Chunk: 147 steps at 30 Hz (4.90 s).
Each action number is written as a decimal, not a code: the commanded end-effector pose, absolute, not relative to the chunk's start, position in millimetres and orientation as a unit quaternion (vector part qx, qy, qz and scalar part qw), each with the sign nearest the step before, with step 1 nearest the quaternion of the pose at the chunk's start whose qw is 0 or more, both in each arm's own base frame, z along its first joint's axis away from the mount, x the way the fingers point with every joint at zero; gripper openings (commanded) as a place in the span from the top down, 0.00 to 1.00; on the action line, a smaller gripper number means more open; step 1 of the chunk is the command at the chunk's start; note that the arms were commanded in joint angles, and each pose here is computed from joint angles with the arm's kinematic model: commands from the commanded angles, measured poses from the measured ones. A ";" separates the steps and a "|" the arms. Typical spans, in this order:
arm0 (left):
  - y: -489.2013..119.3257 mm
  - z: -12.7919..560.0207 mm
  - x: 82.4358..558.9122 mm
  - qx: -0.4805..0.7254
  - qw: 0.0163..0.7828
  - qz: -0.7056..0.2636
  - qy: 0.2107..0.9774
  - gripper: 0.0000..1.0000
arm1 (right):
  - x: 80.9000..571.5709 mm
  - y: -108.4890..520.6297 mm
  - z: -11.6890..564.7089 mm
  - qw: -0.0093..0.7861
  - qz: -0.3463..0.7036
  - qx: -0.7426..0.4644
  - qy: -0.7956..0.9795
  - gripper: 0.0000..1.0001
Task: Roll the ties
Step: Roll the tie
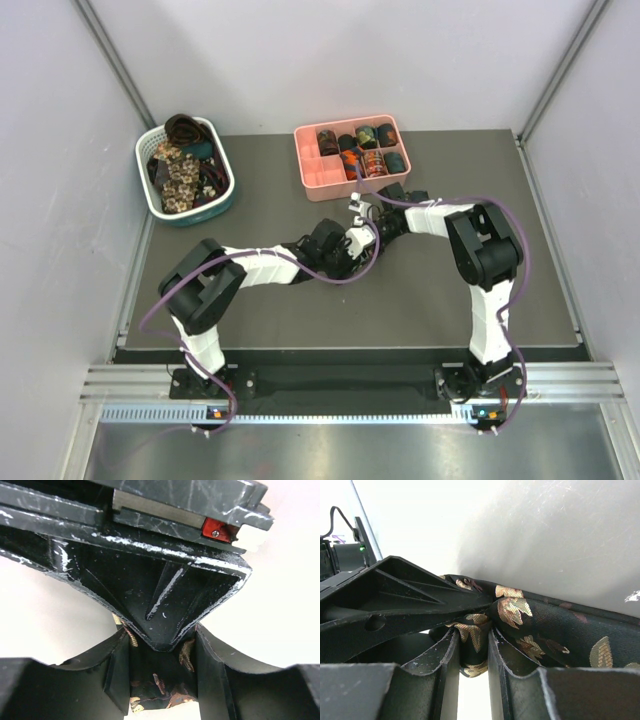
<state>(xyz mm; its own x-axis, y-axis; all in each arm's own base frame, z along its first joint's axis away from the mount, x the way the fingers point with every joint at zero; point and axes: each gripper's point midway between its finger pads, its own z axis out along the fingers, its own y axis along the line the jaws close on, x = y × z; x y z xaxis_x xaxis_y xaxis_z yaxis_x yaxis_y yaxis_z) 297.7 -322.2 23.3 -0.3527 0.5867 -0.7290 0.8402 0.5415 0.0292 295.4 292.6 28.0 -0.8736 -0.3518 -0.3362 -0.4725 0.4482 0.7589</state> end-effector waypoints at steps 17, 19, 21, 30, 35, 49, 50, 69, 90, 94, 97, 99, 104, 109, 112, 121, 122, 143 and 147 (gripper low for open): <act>-296.0 -25.0 274.2 0.428 0.287 -0.165 0.841 0.80 | 329.9 268.9 50.6 0.124 0.494 -0.179 0.842 0.74; -294.9 -27.6 272.8 0.429 0.283 -0.164 0.842 0.80 | 335.0 264.8 57.7 0.136 0.496 -0.170 0.841 0.70; -293.9 -28.8 272.6 0.429 0.282 -0.162 0.843 0.80 | 337.9 260.7 60.0 0.142 0.493 -0.163 0.842 0.67; -289.7 -28.4 270.5 0.423 0.267 -0.153 0.852 0.82 | 354.2 241.8 78.9 0.193 0.474 -0.132 0.849 0.61; -286.8 -24.2 265.3 0.411 0.247 -0.153 0.864 0.82 | 348.8 219.1 87.1 0.246 0.437 -0.105 0.859 0.62; -279.8 -33.3 244.7 0.365 0.195 -0.147 0.899 0.80 | 266.0 209.1 92.5 0.395 0.287 -0.136 0.862 0.63; -279.2 -34.9 243.4 0.361 0.194 -0.144 0.900 0.80 | 260.8 216.9 97.1 0.407 0.291 -0.149 0.853 0.63; -279.6 -37.2 219.6 0.364 0.149 -0.130 0.910 0.82 | 168.7 339.5 115.8 0.494 0.005 -0.491 0.717 0.52; -279.7 -28.0 202.7 0.345 0.053 -0.101 0.931 0.82 | 227.1 359.8 58.8 0.446 -0.303 -0.547 0.640 0.41; -279.1 -25.8 198.6 0.341 0.031 -0.097 0.934 0.85 | 236.1 350.2 52.4 0.437 -0.313 -0.536 0.651 0.41; -280.2 -25.4 199.5 0.341 0.025 -0.094 0.935 0.85 | 241.4 342.9 47.1 0.432 -0.324 -0.529 0.655 0.40; -279.7 -25.7 198.1 0.342 0.017 -0.092 0.935 0.85 | 243.7 338.9 41.5 0.425 -0.332 -0.529 0.656 0.40; -280.9 -22.7 199.5 0.341 0.007 -0.086 0.936 0.85 | 250.2 332.8 30.7 0.409 -0.343 -0.526 0.662 0.39; -283.6 -21.4 201.8 0.338 0.002 -0.082 0.938 0.86 | 259.0 317.9 20.6 0.389 -0.357 -0.515 0.676 0.39; -283.6 -21.0 200.9 0.335 -0.006 -0.080 0.939 0.87 | 262.8 308.7 13.9 0.376 -0.365 -0.511 0.682 0.40; -280.3 -20.1 200.7 0.336 -0.020 -0.067 0.939 0.88 | 265.2 292.7 0.5 0.355 -0.364 -0.506 0.696 0.73; -280.7 -20.0 200.1 0.336 -0.021 -0.067 0.939 0.89 | 265.6 292.7 0.3 0.356 -0.363 -0.505 0.697 0.78; -328.7 23.7 258.3 0.343 0.094 -0.131 0.925 0.47 | 245.4 323.2 22.8 0.381 -0.279 -0.533 0.702 1.00; -337.0 52.5 284.1 0.328 0.146 -0.152 0.921 0.29 | 241.8 325.0 23.8 0.379 -0.280 -0.539 0.699 1.00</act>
